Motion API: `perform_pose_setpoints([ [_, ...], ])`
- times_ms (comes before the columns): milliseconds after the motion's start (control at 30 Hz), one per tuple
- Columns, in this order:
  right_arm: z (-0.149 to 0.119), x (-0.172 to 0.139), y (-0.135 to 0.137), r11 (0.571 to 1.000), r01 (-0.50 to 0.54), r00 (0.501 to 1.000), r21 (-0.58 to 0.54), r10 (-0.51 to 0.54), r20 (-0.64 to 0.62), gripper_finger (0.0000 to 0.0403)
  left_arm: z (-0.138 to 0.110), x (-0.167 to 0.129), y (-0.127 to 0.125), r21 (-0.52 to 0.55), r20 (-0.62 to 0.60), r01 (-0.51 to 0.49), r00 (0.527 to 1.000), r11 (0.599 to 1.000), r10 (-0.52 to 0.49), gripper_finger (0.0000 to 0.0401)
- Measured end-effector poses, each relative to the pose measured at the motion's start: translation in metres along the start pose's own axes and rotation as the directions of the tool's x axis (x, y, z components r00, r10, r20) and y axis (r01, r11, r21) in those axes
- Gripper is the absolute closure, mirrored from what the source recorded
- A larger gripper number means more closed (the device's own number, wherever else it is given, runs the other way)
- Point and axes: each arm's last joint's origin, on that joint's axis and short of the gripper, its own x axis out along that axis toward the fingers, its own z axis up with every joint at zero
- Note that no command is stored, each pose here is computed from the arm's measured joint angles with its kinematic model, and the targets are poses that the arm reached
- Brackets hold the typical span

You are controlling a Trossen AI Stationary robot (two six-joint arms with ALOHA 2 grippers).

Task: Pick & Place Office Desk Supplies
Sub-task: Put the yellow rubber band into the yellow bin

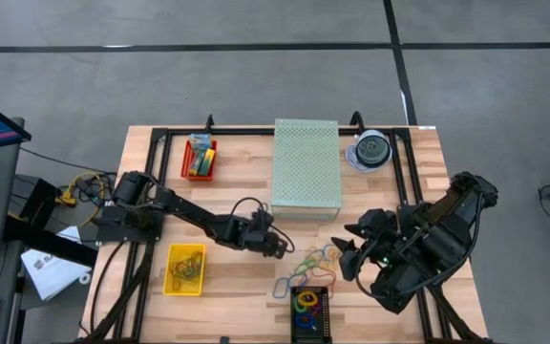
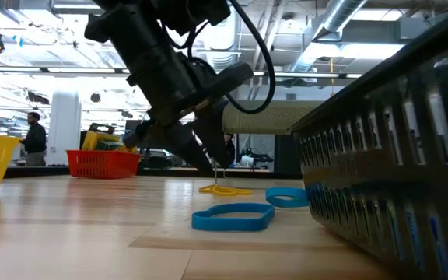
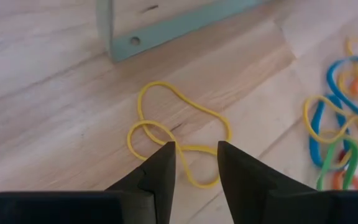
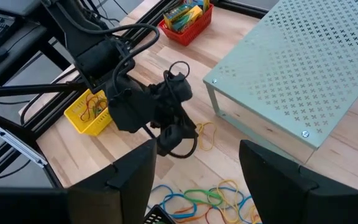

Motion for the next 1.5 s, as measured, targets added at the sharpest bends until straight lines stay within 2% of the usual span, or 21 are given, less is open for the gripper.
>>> perform_pose_setpoints([
  [267, 0.0, 0.0, 0.0, 1.0, 0.0, 1.0, 0.0, 0.0, 0.002, 0.0176, -0.005, 0.008, 0.004, -0.064, -0.013, -0.027, 1.0, 0.998, 0.026, 0.0287],
  [600, 0.0, 0.0, 0.0, 1.0, -0.003, 1.0, 0.007, 0.003, 0.002, 0.0176, -0.016, 0.024, 0.005, -0.062, -0.049, -0.029, 0.998, 0.998, 0.026, 0.0292],
  [700, 0.0, 0.0, 0.0, 1.0, -0.003, 1.0, 0.01, 0.003, 0.002, 0.0176, -0.016, 0.025, 0.006, -0.061, -0.049, -0.032, 0.998, 0.998, 0.029, 0.0316],
  [833, 0.0, 0.0, 0.001, 1.0, -0.005, 1.0, 0.012, 0.005, 0.002, 0.0176, -0.016, 0.026, 0.004, -0.054, -0.076, -0.007, 0.997, 0.999, 0.003, 0.0386],
  [967, 0.0, 0.0, 0.001, 1.0, -0.007, 1.0, 0.014, 0.007, 0.002, 0.0176, -0.018, 0.021, 0.001, -0.048, -0.097, 0.025, 0.995, 0.999, -0.03, 0.0397],
  [1100, -0.001, -0.001, 0.001, 1.0, -0.012, 1.0, 0.013, 0.012, 0.001, 0.0176, -0.024, -0.001, -0.003, -0.036, -0.176, 0.096, 0.979, 0.995, -0.101, 0.04],
  [1267, -0.001, -0.002, 0.001, 1.0, -0.012, 1.0, 0.012, 0.012, 0.0, 0.0176, -0.023, -0.047, -0.012, -0.035, -0.156, 0.219, 0.963, 0.975, -0.221, 0.04],
  [1500, -0.001, -0.001, 0.001, 1.0, -0.011, 1.0, 0.007, 0.011, 0.005, 0.0176, -0.022, -0.119, -0.01, 0.075, -0.188, 0.314, 0.936, 0.946, -0.296, 0.0401],
])
